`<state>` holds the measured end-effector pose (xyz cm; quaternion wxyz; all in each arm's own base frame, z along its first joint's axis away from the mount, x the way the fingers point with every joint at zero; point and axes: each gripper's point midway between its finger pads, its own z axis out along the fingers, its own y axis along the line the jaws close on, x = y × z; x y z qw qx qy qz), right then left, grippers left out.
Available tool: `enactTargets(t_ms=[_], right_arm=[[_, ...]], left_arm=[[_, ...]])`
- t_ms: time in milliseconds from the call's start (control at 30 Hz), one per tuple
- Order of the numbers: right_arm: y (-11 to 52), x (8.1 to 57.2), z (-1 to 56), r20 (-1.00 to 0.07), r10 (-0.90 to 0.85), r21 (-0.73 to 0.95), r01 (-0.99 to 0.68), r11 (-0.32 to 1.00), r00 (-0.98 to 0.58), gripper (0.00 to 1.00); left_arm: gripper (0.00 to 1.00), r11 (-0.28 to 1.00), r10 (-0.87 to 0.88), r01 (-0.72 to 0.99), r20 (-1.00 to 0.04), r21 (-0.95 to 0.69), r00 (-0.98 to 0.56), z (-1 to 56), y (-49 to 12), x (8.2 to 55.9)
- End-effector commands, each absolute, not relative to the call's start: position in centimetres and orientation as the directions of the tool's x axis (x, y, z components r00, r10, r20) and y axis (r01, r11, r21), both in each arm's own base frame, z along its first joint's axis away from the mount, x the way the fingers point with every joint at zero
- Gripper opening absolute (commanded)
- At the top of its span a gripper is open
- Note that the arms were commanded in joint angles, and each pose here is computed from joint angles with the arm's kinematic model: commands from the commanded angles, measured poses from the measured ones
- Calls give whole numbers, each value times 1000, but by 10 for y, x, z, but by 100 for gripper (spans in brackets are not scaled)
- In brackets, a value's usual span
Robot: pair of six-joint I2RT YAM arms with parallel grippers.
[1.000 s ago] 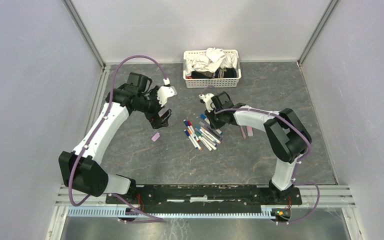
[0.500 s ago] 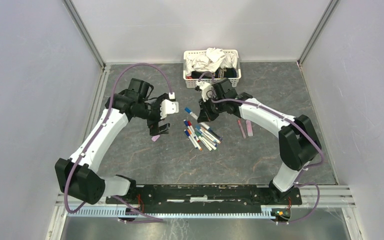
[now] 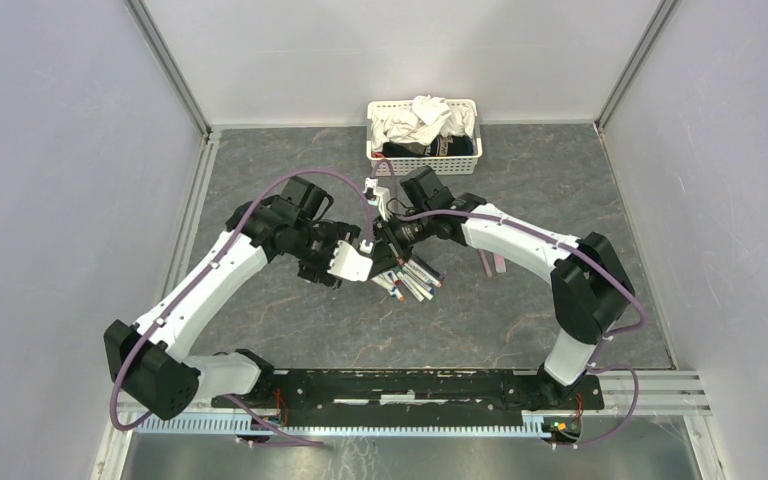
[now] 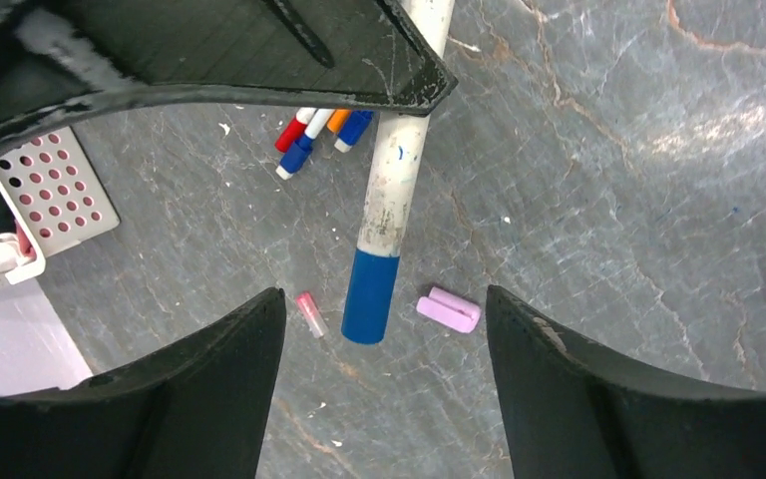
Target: Open the pen caps
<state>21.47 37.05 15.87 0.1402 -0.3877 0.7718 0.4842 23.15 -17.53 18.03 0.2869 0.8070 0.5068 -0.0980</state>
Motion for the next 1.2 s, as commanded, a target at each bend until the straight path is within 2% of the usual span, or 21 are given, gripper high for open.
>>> enactTargets(t_ms=[0, 233, 333, 367, 400, 467, 500, 600, 733, 833, 967, 1167], right_arm=[[386, 212, 186, -635, -437, 659, -742, 122, -637, 0], [389, 211, 187, -634, -429, 674, -732, 102, -644, 0], [394, 213, 189, -631, -415, 688, -720, 91, -656, 0], [396, 213, 190, -632, -410, 691, -718, 85, -657, 9], [397, 214, 189, -630, -407, 693, -715, 89, -661, 25], [401, 214, 189, -630, -403, 696, -713, 87, -664, 44], [404, 214, 189, -630, -406, 696, -713, 81, -662, 49], [410, 213, 185, -626, -420, 698, -712, 72, -657, 51], [411, 210, 176, -611, -439, 709, -702, 67, -659, 43], [404, 206, 169, -611, -462, 698, -713, 69, -643, 28], [386, 201, 155, -597, -483, 689, -717, 101, -641, 0], [346, 202, 134, -572, -475, 667, -716, 204, -669, 0]], left_arm=[[74, -404, 765, 835, -363, 374, 532, 174, -168, 233], [41, -424, 760, 835, -364, 351, 539, 168, -170, 226], [34, -428, 757, 838, -372, 338, 537, 169, -172, 221], [30, -431, 756, 838, -373, 334, 538, 170, -173, 220], [23, -432, 756, 839, -373, 332, 537, 170, -174, 219], [4, -431, 759, 838, -369, 334, 537, 171, -174, 220], [2, -429, 762, 839, -366, 334, 535, 172, -173, 221], [2, -425, 768, 844, -363, 328, 528, 172, -173, 222], [2, -412, 782, 850, -351, 328, 515, 174, -172, 226], [2, -392, 809, 860, -324, 326, 491, 174, -167, 233], [2, -343, 841, 875, -303, 341, 448, 178, -155, 252], [2, -249, 876, 904, -318, 348, 364, 178, -122, 277]])
